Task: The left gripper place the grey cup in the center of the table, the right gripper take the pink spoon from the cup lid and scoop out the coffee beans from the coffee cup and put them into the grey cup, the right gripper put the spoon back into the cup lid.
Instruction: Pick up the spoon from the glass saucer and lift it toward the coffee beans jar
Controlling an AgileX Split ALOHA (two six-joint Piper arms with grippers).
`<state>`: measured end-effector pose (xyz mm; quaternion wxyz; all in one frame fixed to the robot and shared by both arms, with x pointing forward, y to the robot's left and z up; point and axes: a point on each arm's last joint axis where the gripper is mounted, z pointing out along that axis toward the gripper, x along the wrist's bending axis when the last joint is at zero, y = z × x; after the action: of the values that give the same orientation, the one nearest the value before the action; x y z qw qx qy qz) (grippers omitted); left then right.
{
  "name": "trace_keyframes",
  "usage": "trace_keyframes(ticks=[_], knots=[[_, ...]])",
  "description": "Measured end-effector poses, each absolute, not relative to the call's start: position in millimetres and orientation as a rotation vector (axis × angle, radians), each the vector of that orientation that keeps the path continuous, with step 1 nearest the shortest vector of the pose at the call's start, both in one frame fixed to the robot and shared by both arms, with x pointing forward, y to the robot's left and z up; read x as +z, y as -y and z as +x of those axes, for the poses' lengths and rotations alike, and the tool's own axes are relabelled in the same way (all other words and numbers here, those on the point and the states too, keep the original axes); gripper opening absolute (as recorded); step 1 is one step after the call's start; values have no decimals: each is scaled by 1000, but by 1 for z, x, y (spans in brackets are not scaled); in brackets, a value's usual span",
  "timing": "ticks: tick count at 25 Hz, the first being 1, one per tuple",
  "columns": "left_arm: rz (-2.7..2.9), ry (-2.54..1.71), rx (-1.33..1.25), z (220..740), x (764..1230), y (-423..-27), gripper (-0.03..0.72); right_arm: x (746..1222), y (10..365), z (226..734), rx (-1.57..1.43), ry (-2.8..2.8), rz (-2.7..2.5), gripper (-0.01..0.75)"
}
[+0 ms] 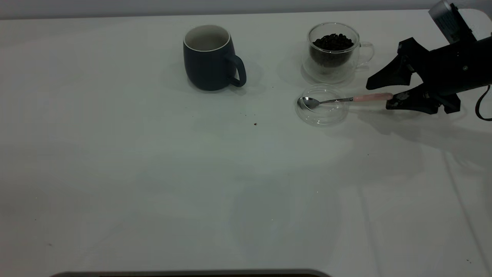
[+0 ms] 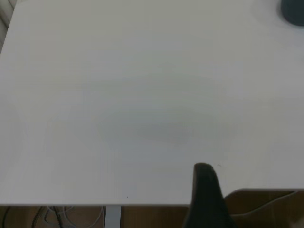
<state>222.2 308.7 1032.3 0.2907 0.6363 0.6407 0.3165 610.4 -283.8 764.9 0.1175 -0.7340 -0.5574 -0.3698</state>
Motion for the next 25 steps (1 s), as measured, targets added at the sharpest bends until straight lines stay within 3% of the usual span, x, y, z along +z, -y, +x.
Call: trace_keyframes(ticks=[19,22,25], knots=[[1699,-1707,845,222,1032,-309,567,753,277,618,-1134,1698,-1965,588],[1699,-1707,845,222,1032,-309,567,754,276,619,-1145,1702,-1950,551],[1699,-1707,845,222,1032,-309,567,754,275,619,-1151,1701,-1942,455]])
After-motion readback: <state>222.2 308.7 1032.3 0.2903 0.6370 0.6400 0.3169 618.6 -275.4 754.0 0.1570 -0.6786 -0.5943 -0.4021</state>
